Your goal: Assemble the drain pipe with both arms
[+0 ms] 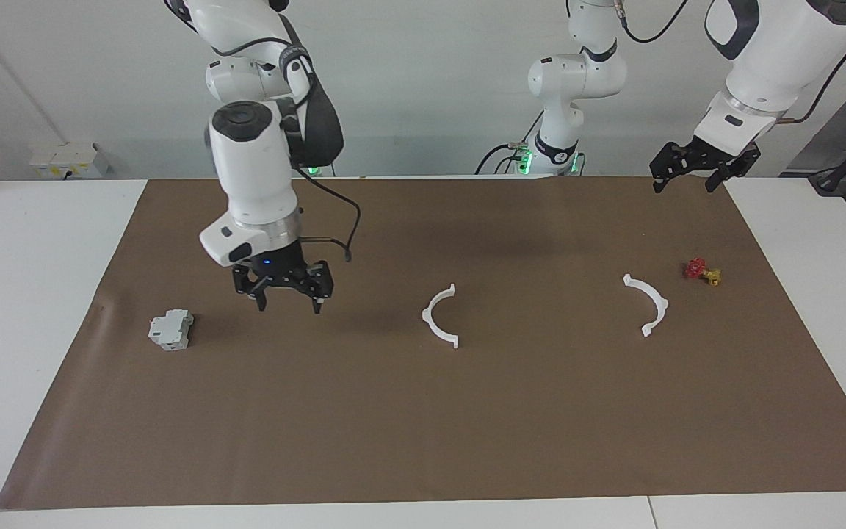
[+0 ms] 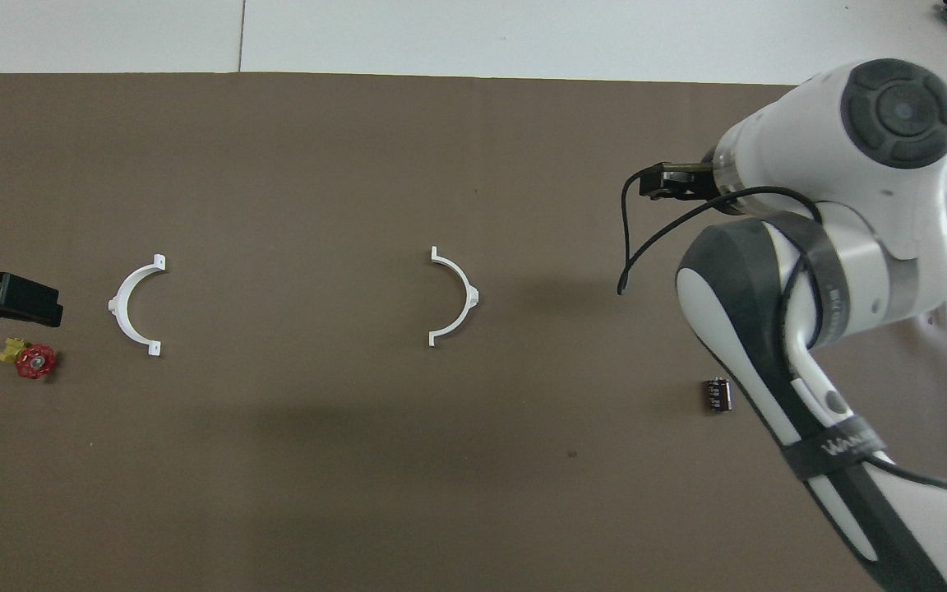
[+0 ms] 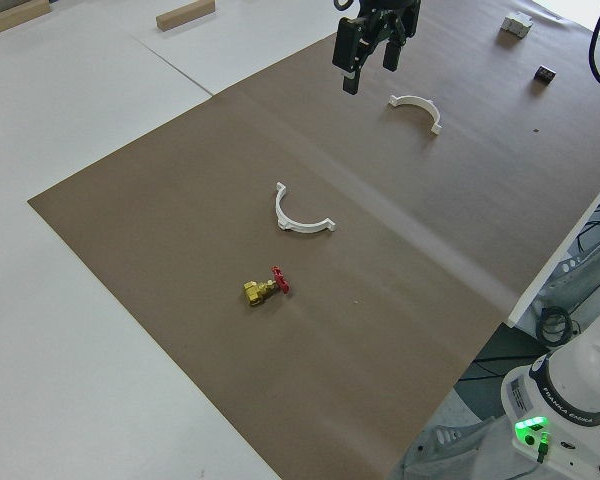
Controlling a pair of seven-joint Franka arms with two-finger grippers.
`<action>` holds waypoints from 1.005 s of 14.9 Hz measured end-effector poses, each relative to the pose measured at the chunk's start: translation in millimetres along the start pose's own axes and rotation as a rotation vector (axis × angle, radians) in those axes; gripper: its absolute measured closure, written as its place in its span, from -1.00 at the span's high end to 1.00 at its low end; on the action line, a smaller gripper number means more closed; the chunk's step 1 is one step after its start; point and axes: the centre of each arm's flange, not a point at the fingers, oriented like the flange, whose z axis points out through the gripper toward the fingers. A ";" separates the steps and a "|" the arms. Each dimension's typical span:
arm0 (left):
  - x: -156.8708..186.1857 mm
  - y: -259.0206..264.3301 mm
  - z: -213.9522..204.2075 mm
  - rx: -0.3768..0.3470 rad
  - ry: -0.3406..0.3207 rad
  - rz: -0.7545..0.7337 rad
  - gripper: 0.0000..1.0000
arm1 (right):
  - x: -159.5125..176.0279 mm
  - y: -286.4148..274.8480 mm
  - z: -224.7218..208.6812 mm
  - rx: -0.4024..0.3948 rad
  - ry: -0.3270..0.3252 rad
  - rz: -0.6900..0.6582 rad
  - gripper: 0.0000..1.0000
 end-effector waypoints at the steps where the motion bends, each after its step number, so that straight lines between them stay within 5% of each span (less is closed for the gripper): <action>1: -0.1 -0.9 0.0 0.000 0.000 -0.001 1.00 | -2.6 19.1 -13.1 -0.006 -0.019 -0.007 1.00; 5: 1.2 -3.7 1.9 0.000 0.010 -0.006 1.00 | -30.3 63.9 -72.5 -0.009 -0.098 -0.013 1.00; 8: 5.2 -22.7 23.4 0.003 0.077 -0.041 1.00 | -50.2 88.4 -105.3 -0.005 -0.132 -0.041 1.00; 15: 1.4 -48.3 100.4 0.005 0.144 -0.094 1.00 | -56.3 132.1 -97.8 -0.002 -0.197 -0.116 1.00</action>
